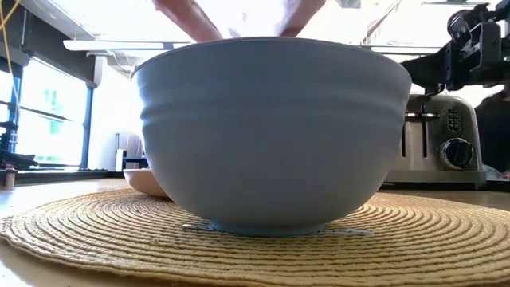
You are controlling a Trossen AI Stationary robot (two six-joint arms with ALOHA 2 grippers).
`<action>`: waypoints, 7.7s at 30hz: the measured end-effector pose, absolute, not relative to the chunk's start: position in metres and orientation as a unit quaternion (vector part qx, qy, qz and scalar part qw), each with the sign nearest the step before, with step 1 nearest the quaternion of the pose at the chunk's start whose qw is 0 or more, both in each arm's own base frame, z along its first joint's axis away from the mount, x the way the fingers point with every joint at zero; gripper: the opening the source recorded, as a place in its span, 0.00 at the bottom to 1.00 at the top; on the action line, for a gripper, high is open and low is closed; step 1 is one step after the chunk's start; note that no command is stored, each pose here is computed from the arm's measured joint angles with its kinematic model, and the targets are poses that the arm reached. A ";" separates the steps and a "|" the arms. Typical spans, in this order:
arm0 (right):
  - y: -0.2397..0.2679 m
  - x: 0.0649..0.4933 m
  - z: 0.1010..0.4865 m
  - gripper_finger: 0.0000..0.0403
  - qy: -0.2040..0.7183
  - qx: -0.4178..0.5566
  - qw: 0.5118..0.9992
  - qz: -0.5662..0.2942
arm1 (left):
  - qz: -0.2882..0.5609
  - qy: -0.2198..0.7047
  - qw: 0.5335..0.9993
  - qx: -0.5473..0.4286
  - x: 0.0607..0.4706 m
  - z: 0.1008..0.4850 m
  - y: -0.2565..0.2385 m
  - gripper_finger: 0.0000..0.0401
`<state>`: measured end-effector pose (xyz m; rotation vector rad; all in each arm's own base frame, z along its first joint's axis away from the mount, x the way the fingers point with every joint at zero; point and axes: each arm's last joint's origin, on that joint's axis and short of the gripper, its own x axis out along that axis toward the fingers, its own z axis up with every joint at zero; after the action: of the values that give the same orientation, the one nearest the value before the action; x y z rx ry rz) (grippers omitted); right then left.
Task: Arrange a breakfast setting
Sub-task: Pour the cereal into the blue bowl
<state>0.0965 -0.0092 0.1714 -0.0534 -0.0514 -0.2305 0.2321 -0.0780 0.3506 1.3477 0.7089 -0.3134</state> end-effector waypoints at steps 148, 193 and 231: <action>-0.009 0.097 0.170 0.13 -0.015 -0.067 0.991 -0.115 | 0.234 0.271 0.887 0.292 0.245 0.333 -0.126 0.00; -0.011 0.094 0.187 0.13 -0.109 0.013 0.984 -0.138 | 0.663 0.104 0.741 -0.017 0.254 0.269 0.028 0.00; -0.011 0.094 0.187 0.13 -0.113 0.037 0.983 -0.137 | 0.700 0.085 0.693 -0.150 0.217 0.149 0.045 0.00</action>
<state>0.0939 -0.0107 0.1871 0.0738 -0.2275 -0.2761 0.2166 0.0451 0.1488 -0.3350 0.1890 1.5647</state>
